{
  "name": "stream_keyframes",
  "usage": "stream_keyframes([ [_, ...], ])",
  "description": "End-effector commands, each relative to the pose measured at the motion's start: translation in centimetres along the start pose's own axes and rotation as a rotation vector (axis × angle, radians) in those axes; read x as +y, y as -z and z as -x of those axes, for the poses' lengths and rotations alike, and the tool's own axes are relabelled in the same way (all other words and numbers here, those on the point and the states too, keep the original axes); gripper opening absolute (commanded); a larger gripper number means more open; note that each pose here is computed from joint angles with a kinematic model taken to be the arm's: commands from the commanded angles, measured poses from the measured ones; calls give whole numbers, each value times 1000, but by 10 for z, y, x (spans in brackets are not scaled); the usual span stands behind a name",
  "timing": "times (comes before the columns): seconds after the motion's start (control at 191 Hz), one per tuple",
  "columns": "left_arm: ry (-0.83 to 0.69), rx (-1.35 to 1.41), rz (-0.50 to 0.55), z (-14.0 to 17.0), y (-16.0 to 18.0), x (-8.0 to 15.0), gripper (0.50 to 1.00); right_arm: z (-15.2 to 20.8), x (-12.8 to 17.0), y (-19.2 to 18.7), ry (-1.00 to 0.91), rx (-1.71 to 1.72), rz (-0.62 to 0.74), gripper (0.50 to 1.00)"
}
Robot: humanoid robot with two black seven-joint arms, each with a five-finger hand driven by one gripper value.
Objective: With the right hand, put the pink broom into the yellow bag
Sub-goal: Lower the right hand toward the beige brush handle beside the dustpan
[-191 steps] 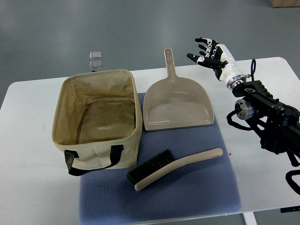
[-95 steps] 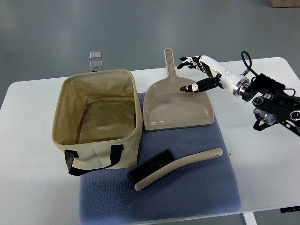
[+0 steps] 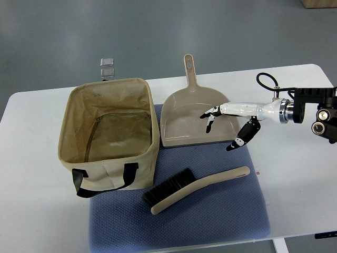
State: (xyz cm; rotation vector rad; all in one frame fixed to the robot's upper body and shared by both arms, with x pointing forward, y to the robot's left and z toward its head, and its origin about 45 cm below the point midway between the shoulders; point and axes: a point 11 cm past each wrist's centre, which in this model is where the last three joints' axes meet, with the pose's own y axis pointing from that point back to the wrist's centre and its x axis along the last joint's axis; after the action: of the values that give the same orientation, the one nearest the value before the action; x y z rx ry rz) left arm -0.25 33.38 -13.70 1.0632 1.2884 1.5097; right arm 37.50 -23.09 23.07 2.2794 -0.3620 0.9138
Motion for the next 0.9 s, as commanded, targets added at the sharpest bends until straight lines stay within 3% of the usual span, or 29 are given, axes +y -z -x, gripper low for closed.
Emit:
stream_keyframes([
  [0.0, 0, 0, 1, 0, 0, 0, 1000, 3, -2, 8, 43, 38, -15, 930],
  [0.194, 0, 0, -1, 0, 0, 0, 1000, 36, -6, 18, 147, 48, -46, 930],
  [0.425, 0, 0, 1, 0, 0, 0, 1000, 56, -12, 15, 144, 95, -44, 928],
  [0.897, 0, 0, 1, 0, 0, 0, 1000, 71, -16, 10, 136, 138, -30, 928],
])
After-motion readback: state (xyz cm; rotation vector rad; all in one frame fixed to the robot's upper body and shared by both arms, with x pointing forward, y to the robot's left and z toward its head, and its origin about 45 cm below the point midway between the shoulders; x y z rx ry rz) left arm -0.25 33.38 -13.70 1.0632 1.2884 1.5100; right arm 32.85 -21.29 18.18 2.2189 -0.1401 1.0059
